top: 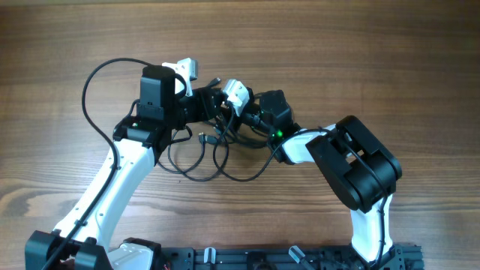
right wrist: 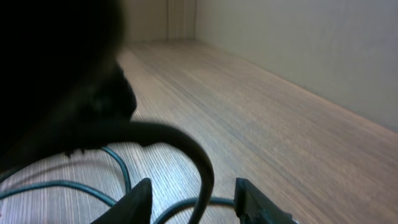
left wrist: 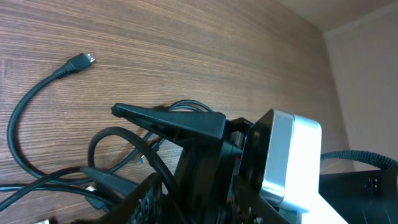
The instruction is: Untangle cables
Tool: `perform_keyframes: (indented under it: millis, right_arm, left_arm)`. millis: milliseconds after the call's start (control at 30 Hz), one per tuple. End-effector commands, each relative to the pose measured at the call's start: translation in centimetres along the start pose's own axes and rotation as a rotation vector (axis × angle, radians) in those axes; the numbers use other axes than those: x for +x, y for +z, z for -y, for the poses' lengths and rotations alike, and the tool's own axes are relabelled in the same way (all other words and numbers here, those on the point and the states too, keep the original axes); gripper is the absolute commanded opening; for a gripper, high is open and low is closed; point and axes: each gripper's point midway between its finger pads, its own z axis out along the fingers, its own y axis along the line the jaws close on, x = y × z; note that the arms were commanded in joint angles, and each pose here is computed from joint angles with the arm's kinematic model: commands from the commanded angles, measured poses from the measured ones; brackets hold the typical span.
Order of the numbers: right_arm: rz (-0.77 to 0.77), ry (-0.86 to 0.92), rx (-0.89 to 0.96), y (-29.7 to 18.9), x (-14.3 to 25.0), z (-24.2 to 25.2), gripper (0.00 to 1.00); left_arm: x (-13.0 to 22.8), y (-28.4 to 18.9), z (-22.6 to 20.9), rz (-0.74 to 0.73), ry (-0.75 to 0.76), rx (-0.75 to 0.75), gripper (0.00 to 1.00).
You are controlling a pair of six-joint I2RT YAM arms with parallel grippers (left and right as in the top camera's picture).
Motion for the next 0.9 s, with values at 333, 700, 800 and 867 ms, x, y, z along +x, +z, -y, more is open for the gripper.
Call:
perform_keyframes:
  millis: [333, 700, 800, 867]
  right_arm:
    - [0.001, -0.020, -0.084, 0.9, 0.0, -2.0, 0.04]
    - [0.116, 0.119, -0.118, -2.8, -8.8, 0.7, 0.04]
    - [0.088, 0.075, -0.005, -3.7, -11.3, 1.4, 0.04]
    - [0.060, 0.037, 0.111, -5.2, -13.2, 2.6, 0.04]
  left_arm:
    - [-0.3, 0.3, 2.1, 0.021, 0.030, 0.045, 0.52]
    - [-0.7, -1.8, -5.2, 0.019, -0.153, -0.158, 0.63]
    - [1.2, -2.4, -7.6, -0.036, -0.157, -0.289, 0.63]
    - [2.2, -2.5, -8.0, -0.079, -0.132, -0.305, 0.65]
